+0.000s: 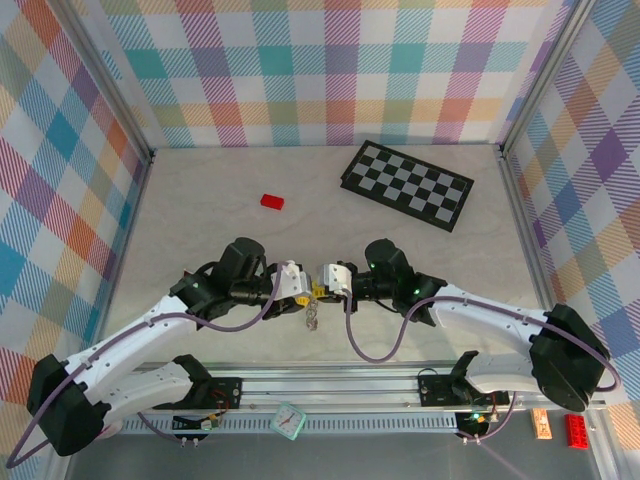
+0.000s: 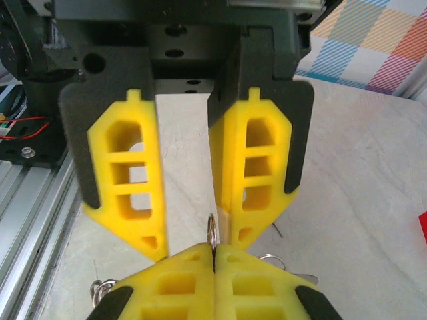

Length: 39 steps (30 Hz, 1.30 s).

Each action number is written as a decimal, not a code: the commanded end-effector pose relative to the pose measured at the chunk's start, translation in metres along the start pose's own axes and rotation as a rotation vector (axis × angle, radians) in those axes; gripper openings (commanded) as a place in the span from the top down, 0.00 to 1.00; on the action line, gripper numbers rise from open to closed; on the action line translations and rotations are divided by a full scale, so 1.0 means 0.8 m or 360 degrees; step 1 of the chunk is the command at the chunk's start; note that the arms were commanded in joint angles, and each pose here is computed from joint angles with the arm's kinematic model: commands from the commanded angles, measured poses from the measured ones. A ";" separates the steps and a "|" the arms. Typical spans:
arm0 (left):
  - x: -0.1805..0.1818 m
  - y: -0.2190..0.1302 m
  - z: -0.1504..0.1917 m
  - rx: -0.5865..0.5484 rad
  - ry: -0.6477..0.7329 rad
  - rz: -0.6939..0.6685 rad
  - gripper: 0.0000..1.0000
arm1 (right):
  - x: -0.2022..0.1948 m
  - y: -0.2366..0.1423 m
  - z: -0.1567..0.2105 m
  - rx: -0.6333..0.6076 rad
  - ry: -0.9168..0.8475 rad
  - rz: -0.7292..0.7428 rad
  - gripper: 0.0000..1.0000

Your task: Put the keys on the keyring

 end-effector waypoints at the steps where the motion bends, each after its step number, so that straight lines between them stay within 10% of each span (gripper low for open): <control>1: 0.005 -0.002 0.001 -0.0034 0.0012 -0.0050 0.77 | 0.008 -0.005 0.002 0.0008 0.0031 -0.0034 1.00; 6: 0.005 -0.002 0.002 -0.0028 0.0010 -0.0045 0.82 | 0.007 -0.006 -0.001 0.0002 0.0032 -0.0033 1.00; 16: -0.010 -0.017 0.013 0.0000 0.0030 0.0002 0.57 | 0.007 -0.006 0.000 0.0009 0.0032 -0.0037 1.00; 39: 0.005 0.001 0.004 -0.0112 -0.0033 -0.0023 0.79 | 0.007 -0.006 -0.007 -0.0023 0.0028 -0.0064 1.00</control>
Point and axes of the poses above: each hand's point on the last joint's axis, 136 mm out from that joint toward the fingers, its own y axis out along the fingers, its own x axis along the line the jaws close on, z = x × y, the point moved 7 cm from there along -y, back along the fingers, and after that the axes turned 8 degrees about -y, right-handed, at the moved point
